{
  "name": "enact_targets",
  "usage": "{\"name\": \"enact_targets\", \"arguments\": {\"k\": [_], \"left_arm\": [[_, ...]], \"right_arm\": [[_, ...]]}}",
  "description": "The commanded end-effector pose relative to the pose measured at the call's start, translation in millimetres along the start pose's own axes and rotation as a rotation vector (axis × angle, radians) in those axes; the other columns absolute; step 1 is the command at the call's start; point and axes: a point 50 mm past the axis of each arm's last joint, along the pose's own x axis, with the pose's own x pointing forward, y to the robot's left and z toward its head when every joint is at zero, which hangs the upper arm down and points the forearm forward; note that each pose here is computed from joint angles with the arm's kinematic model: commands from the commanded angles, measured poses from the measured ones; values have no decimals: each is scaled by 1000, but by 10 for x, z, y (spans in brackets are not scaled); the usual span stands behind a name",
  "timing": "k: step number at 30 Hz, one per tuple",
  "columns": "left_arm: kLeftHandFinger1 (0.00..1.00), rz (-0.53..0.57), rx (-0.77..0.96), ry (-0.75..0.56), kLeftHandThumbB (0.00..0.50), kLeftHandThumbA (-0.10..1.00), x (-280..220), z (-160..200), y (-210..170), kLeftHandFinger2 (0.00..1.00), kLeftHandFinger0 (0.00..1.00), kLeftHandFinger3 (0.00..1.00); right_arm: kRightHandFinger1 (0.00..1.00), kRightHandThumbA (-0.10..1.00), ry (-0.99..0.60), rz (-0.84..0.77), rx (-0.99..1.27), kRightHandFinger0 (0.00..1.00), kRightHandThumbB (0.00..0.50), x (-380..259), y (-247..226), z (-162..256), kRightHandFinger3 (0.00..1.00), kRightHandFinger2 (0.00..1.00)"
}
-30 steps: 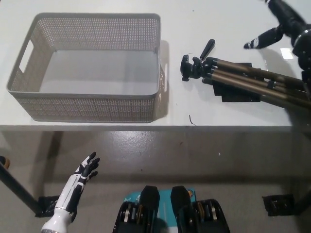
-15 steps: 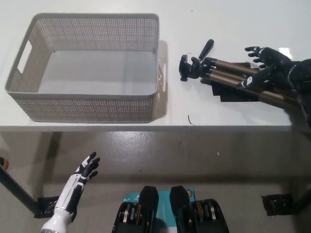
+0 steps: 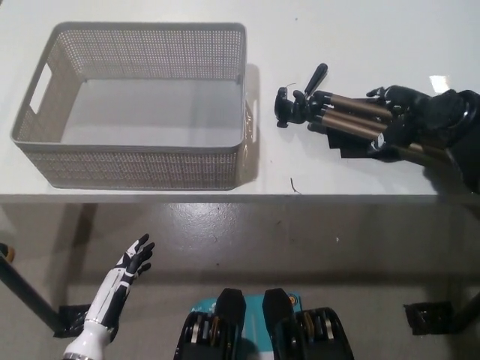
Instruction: The robot uses its right hand to pick the tripod on the desk and places it into a rectangular container on the left.
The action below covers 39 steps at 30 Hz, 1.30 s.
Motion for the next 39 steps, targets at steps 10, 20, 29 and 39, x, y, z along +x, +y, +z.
{"name": "enact_targets", "arguments": {"k": [10, 20, 29, 39], "left_arm": [[1000, -28, 44, -61, 500, 1000, 136, 125, 54, 1000, 1000, 1000], [1000, -25, 54, -74, 500, 1000, 190, 155, 91, 1000, 1000, 1000], [1000, -32, 61, -59, 500, 1000, 163, 149, 96, 1000, 1000, 1000], [1000, -37, 75, -61, 500, 1000, 191, 157, 119, 1000, 1000, 1000]], "right_arm": [[879, 76, 293, -36, -492, 768, 291, 185, 776, -295, 1000, 996], [533, -100, 113, -391, -442, 463, 233, 124, 630, -444, 700, 645], [182, -100, -63, -584, -443, 48, 222, 18, 222, -192, 595, 378], [599, -100, -389, -965, -543, 8, 141, -835, -1083, 970, 611, 1000]]}}
